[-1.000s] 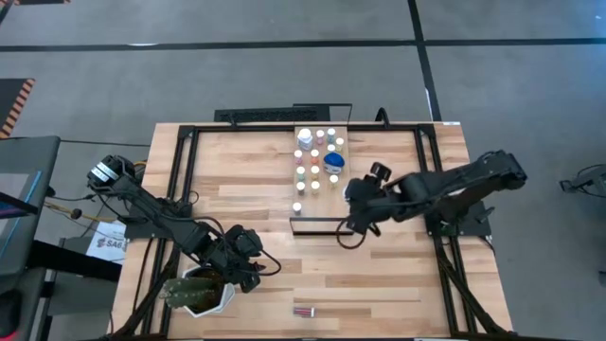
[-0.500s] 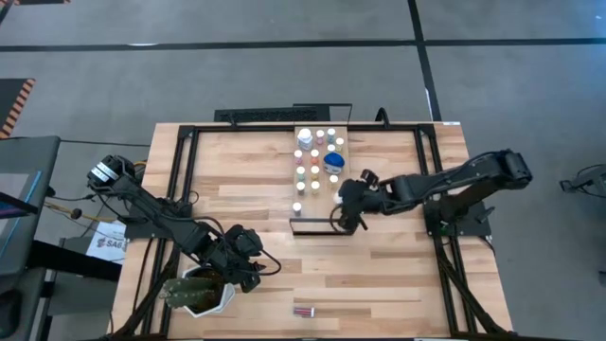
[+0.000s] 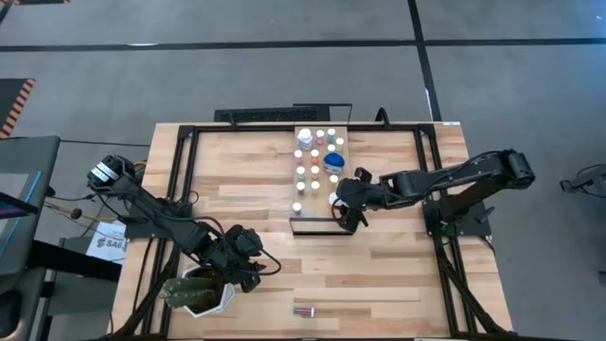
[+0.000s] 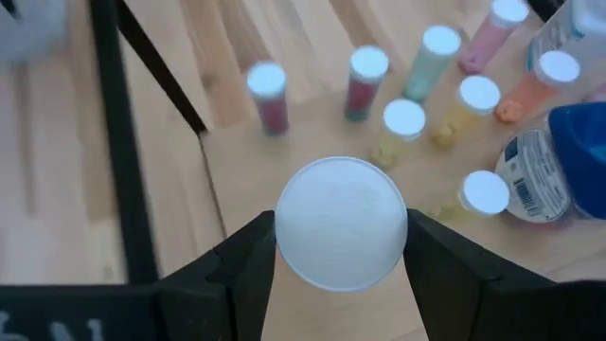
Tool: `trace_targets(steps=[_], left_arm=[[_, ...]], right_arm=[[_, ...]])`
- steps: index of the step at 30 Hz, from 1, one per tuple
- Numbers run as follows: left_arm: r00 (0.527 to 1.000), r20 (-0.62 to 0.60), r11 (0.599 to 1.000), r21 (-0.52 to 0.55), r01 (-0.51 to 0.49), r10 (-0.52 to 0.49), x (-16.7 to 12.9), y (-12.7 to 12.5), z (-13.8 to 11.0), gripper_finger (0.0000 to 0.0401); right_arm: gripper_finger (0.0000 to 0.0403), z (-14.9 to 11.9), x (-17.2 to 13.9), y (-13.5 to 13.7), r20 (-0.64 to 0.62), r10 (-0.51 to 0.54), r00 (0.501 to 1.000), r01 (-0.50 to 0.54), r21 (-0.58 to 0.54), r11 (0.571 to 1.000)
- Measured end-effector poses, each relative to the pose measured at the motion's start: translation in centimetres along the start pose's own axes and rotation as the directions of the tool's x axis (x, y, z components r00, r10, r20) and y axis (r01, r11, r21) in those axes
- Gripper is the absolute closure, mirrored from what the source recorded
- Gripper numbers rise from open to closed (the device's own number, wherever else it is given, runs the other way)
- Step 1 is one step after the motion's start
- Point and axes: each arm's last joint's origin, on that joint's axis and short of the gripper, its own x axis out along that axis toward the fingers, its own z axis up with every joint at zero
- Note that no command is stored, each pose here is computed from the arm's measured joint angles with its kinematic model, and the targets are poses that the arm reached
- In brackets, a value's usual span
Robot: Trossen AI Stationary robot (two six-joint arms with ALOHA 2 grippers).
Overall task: Pick and place medicine bottles onto shelf by color
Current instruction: Put the orange pill bottle on the shelf
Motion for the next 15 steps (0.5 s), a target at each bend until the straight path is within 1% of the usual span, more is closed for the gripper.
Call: trace_targets(steps=[4, 7, 9, 11, 13, 15], left_arm=[[1.000, 0.000, 1.000, -0.001, -0.001, 0.001, 0.0, 0.0, 0.0, 0.0214], [1.000, 0.001, 1.000, -0.002, -0.001, 0.001, 0.0, 0.0, 0.0, 0.0214], [1.000, 0.001, 1.000, -0.003, -0.001, 0.001, 0.0, 0.0, 0.0, 0.0214], [1.000, 0.001, 1.000, -0.007, -0.001, 0.001, 0.0, 0.0, 0.0, 0.0214], [1.000, 0.001, 1.000, -0.007, -0.001, 0.001, 0.0, 0.0, 0.0, 0.0214], [1.000, 0.001, 1.000, -0.006, -0.001, 0.001, 0.0, 0.0, 0.0, 0.0214]], right_arm=[[0.0179, 0.4, -1.5, -0.2, 0.050, 0.031, 0.998, -0.035, 0.092, 0.995], [0.0180, 0.6, -2.5, -0.6, 0.084, 0.036, 0.996, -0.054, 0.221, 0.974], [0.0181, 0.8, -2.8, -1.0, 0.101, 0.011, 0.995, -0.044, 0.335, 0.941], [0.0181, 0.8, -2.7, -1.5, 0.095, -0.041, 0.995, -0.005, 0.440, 0.898], [0.0180, 0.6, -2.1, -2.0, 0.060, -0.091, 0.994, 0.048, 0.507, 0.860], [0.0180, 0.3, -1.1, -2.3, 0.008, -0.120, 0.993, 0.096, 0.547, 0.831]])
